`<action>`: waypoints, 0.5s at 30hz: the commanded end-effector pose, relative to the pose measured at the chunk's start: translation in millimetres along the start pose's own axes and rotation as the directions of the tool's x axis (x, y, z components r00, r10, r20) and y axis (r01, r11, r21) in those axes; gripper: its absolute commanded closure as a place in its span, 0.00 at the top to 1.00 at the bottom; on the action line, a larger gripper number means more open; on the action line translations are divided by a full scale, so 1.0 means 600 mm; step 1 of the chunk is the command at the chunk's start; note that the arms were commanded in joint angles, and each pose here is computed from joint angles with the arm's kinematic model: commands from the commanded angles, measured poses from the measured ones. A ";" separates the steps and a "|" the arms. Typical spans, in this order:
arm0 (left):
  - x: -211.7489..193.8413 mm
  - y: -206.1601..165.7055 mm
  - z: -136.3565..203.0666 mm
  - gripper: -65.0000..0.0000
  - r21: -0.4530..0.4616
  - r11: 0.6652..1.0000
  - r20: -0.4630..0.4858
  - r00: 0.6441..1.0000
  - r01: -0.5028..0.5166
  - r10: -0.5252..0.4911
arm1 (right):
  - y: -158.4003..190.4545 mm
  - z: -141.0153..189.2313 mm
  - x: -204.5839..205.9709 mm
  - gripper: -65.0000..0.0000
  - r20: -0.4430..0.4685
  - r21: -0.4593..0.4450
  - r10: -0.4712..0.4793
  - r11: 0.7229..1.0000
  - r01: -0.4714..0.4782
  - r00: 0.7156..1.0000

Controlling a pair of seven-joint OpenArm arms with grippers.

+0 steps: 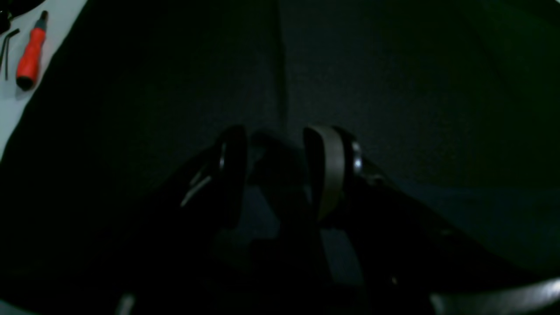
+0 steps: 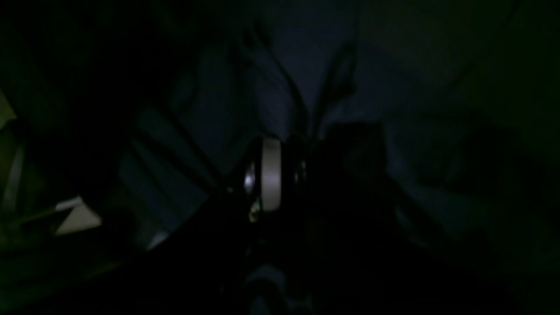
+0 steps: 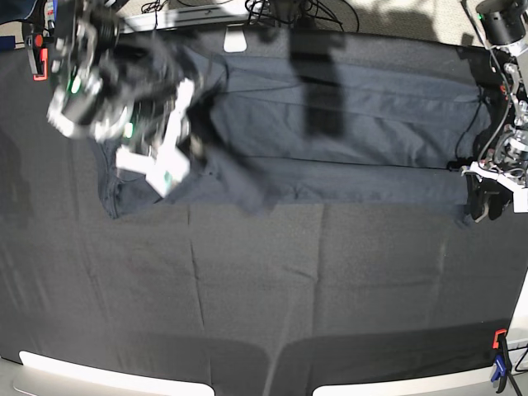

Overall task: Layout the t-shirt on the table in an organized manner, then fold the t-shirt properly
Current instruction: 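Move the right gripper to the shirt's folded end and grasp it, then hold the end with the right gripper while the left gripper approaches the other end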

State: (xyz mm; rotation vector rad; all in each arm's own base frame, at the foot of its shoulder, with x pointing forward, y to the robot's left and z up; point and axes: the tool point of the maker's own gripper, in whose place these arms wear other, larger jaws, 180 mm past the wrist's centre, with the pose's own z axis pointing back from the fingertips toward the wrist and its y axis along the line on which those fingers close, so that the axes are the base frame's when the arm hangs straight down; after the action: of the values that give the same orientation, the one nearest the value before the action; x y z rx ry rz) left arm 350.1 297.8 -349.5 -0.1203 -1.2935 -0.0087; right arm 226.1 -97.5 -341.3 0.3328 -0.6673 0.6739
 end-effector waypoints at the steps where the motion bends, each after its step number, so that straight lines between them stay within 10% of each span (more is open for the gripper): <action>1: 0.037 0.008 -0.002 0.34 -0.001 1.000 0.061 0.998 0.016 -0.016 | 0.002 0.007 0.013 0.03 0.036 0.005 0.012 1.000 -0.012 0.999; 9: 0.037 0.008 -0.002 0.34 -0.001 1.000 0.061 0.998 0.016 -0.015 | 0.030 0.007 -0.023 0.05 -0.027 0.062 -0.013 0.998 0.014 1.000; 15: 0.037 0.008 -0.002 0.34 -0.001 1.000 0.061 0.998 0.016 -0.015 | 0.069 0.012 -0.002 0.31 0.030 0.198 -0.072 0.978 0.064 0.997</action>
State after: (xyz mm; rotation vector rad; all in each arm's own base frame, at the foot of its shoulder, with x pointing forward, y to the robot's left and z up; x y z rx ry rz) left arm 350.1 297.8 -349.5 -0.1205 -1.2934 -0.0085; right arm 191.0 -71.7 -341.8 0.5456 -0.5914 0.6520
